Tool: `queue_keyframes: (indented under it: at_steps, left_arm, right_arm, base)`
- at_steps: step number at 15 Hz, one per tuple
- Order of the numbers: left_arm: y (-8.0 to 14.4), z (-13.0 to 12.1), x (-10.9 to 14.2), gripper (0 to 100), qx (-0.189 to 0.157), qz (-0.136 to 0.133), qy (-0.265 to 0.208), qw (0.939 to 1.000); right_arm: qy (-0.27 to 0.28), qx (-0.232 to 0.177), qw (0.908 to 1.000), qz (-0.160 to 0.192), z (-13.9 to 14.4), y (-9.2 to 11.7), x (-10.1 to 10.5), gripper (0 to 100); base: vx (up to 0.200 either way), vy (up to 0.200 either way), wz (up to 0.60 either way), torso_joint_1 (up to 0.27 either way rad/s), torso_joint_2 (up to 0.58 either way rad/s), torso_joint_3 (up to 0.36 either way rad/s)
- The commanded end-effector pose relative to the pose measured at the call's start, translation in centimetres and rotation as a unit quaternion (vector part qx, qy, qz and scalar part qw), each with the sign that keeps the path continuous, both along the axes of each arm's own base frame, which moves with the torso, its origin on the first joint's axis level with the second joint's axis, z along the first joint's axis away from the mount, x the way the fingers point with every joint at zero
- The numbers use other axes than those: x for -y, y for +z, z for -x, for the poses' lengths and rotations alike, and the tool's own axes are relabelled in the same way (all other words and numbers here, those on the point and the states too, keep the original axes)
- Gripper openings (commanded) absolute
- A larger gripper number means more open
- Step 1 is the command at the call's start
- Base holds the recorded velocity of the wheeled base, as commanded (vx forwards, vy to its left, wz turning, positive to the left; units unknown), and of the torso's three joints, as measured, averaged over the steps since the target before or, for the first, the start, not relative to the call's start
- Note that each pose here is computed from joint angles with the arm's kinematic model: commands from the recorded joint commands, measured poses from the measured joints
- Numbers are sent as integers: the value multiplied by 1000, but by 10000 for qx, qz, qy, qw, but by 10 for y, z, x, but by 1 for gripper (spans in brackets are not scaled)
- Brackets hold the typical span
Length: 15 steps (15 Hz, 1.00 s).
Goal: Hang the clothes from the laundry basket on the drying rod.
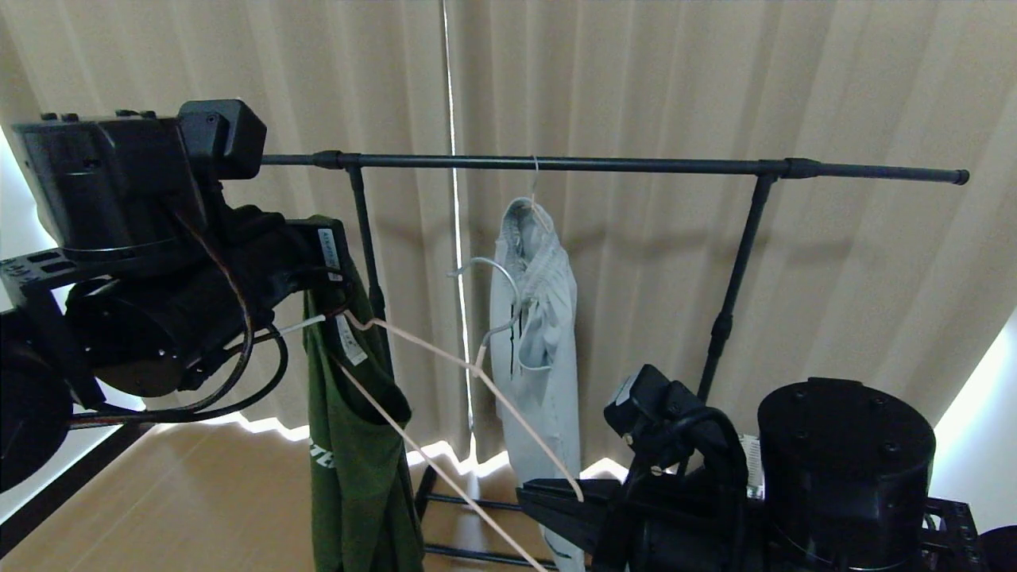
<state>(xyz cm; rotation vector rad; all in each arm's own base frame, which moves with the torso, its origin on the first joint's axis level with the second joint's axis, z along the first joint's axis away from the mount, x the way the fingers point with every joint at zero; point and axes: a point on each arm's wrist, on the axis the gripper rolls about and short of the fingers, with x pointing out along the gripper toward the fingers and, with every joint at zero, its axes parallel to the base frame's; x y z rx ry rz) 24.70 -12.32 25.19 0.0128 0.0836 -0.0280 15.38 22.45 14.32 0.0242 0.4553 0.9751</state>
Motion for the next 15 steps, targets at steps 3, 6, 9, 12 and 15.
queue_keyframes:
  at_steps: [3, 6, 9, 12, 15]
  left_arm:
    - [-8, 3, -1, 0, -128, -74, -53, 9999]
    - [-9, 4, 0, 0, -135, -63, -67, 9999]
    - [-9, 8, 9, 0, -142, -39, -248, 9996]
    - [-5, 8, 10, 0, -85, 56, -250, 9996]
    - [-4, -2, -10, 0, -60, -53, 145, 9999]
  right_arm:
    - [-168, 196, 9993, -281, -11, 10, -3, 0]
    - [-218, 169, 9993, -262, -15, 6, -2, 0]
    - [-228, 94, 9996, -164, -19, -2, -7, 0]
    - [-238, 5, 9997, -48, -21, -10, -10, 0]
    - [-528, 105, 9985, -23, -17, -7, -2, 0]
  base:
    - [0, 0, 0, 0, 0, 0]
    - [0, 0, 0, 0, 0, 0]
    - [0, 0, 0, 0, 0, 0]
    - [0, 0, 0, 0, 0, 0]
    - [0, 0, 0, 0, 0, 0]
